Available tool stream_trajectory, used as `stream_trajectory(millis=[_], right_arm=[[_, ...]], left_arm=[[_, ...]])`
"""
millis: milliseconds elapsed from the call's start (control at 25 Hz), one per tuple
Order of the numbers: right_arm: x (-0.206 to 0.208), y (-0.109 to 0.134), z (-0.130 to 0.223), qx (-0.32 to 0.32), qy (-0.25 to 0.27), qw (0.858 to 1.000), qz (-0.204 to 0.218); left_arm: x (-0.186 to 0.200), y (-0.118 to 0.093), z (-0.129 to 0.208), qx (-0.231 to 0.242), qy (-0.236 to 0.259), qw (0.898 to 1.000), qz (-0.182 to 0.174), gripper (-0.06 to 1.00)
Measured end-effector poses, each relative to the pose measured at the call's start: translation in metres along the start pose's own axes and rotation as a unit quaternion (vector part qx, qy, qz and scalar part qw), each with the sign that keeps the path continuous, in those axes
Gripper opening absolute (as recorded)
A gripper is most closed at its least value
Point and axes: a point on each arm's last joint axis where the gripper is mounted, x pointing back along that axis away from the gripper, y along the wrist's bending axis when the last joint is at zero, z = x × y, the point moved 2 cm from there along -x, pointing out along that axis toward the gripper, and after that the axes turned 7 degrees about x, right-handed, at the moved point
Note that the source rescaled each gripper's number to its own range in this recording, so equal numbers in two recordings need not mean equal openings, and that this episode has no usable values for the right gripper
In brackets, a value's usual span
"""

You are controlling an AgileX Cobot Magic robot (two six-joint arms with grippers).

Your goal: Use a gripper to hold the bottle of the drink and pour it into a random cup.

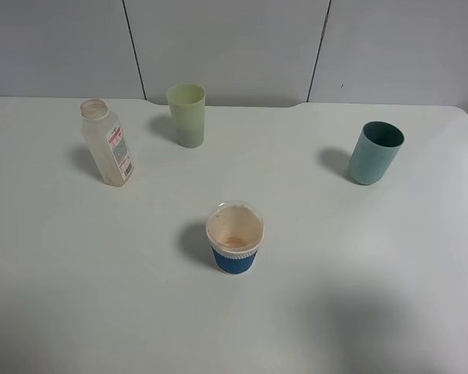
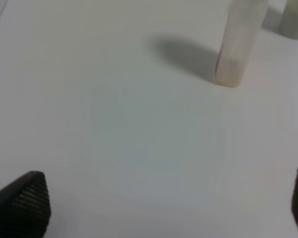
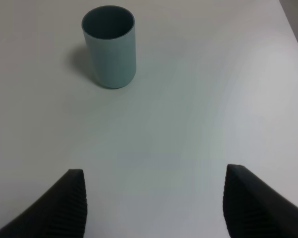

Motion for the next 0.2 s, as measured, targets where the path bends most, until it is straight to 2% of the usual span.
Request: stream_trajectory(millis=[200], right_arm=[[0.0000,0.0000,0.0000,0.000,0.000,1.000,0.000]], left_arm=[[0.0000,0.0000,-0.0001,0.000,0.000,1.000,0.000,0.98]])
